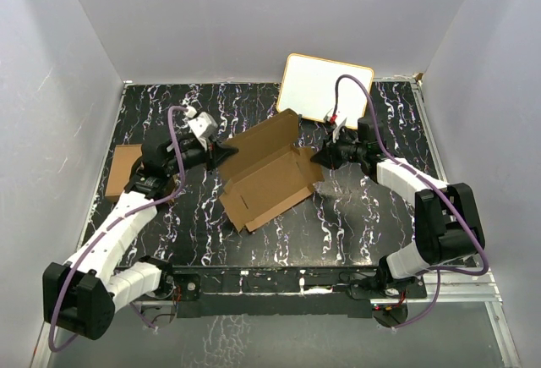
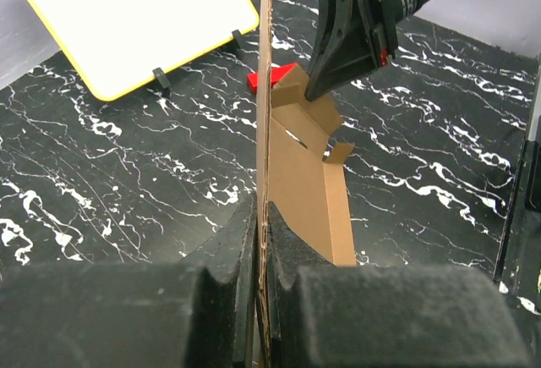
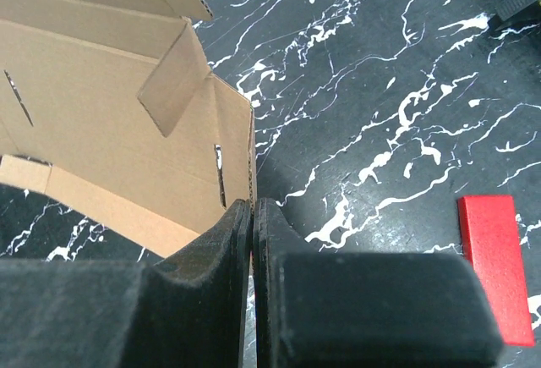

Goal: Fold the paper box

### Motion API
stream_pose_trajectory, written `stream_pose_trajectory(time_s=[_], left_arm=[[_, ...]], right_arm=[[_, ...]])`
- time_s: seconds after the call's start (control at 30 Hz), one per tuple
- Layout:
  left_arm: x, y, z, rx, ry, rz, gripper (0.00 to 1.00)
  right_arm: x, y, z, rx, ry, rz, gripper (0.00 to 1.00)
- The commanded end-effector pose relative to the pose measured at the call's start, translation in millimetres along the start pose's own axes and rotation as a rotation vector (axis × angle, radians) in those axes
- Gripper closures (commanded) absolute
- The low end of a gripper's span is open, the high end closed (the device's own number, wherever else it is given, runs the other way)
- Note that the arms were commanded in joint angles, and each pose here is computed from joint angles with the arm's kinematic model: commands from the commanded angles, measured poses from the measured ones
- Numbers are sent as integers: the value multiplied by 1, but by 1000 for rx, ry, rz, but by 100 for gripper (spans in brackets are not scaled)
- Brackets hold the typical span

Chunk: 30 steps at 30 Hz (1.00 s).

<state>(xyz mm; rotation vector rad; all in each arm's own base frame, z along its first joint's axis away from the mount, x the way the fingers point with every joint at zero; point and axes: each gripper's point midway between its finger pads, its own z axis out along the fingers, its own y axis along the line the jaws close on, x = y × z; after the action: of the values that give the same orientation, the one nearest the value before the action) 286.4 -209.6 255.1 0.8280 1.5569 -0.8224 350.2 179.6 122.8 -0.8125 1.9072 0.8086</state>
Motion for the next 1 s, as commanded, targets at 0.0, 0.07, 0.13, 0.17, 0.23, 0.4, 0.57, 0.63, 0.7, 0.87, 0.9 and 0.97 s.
stream_pose_trajectory(time_s=[0.0,0.07,0.13,0.17,0.23,0.4,0.57,0.63,0.7,0.87,0.9,0.97], left_arm=[[11,-12,1,12,81,-9,100],[11,-19,2,37,77,-65,100],[9,-24,2,52,64,-118,100],[7,-26,2,56,58,-145,100],[4,-30,3,67,51,-197,100],[1,-35,7,94,59,-329,100],[16,-35,14,101,130,-435,100],[21,-35,15,98,145,-467,100],[27,-34,16,89,165,-494,100],[39,-33,17,55,214,-591,100],[42,-33,17,47,223,-612,100],[47,-31,18,27,235,-656,100]], right_arm=[[-40,-10,-4,36,-130,-83,92],[-38,-10,-5,36,-133,-78,92],[-38,-10,-7,35,-140,-77,92],[-38,-11,-8,36,-145,-76,92],[-37,-10,-9,33,-151,-77,92],[-36,-8,-14,25,-172,-81,92],[-33,-6,-13,9,-172,-68,92],[-31,-5,-13,2,-170,-61,92],[-29,-4,-12,-4,-168,-57,92],[-27,-3,-11,-11,-164,-51,92],[-26,-3,-11,-13,-163,-49,92],[-26,-3,-10,-16,-162,-46,92]])
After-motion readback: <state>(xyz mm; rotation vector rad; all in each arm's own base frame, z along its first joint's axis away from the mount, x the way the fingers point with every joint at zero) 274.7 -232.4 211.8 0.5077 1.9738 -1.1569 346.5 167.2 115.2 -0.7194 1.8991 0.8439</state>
